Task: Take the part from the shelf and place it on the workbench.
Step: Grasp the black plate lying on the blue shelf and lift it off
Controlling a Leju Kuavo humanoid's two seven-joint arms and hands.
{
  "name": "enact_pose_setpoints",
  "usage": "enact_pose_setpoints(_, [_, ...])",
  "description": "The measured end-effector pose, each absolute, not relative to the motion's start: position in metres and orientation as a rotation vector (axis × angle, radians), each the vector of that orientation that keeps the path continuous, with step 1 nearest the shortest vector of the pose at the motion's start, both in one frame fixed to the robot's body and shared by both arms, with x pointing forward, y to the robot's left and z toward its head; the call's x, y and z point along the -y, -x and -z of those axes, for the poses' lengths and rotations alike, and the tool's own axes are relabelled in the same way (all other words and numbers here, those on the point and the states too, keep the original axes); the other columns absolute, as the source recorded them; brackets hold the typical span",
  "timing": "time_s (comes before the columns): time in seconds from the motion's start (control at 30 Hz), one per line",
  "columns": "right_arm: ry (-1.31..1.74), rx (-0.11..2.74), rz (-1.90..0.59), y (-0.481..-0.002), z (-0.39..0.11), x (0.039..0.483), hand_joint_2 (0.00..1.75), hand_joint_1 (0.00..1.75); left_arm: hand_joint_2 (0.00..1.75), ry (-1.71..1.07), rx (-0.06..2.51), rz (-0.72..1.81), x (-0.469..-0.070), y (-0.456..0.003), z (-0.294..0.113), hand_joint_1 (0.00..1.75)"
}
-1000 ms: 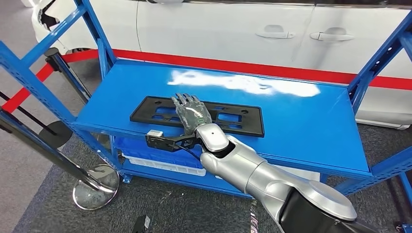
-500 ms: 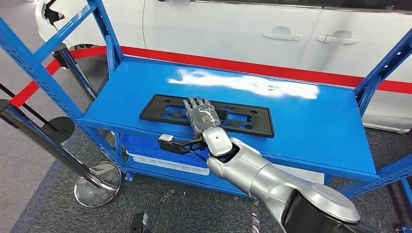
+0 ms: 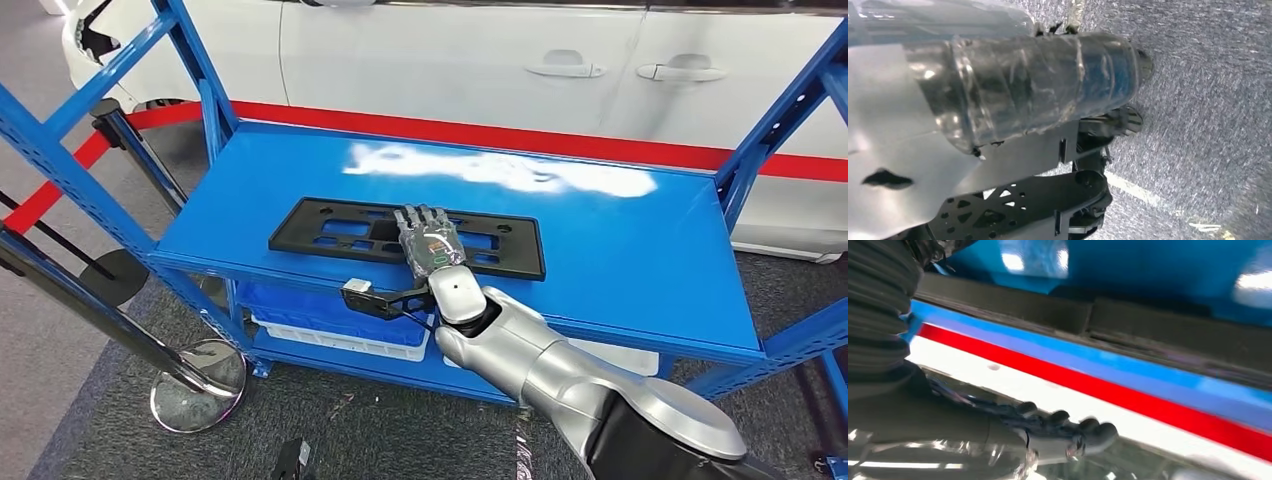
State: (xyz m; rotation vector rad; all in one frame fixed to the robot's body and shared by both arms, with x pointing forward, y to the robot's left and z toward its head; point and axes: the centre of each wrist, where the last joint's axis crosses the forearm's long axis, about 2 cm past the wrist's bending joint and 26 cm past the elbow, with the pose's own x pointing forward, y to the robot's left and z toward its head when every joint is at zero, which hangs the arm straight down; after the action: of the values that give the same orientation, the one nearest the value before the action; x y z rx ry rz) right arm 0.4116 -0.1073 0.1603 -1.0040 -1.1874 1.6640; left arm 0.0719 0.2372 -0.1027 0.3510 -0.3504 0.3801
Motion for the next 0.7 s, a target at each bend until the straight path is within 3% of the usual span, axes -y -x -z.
enact_pose_setpoints(0.7, [1.224,0.963,-1.677,-0.419,-0.147,0.146,1.75,0.0,0.0,-0.381,0.352,-0.383,-0.237,-0.07,0.103,0.0])
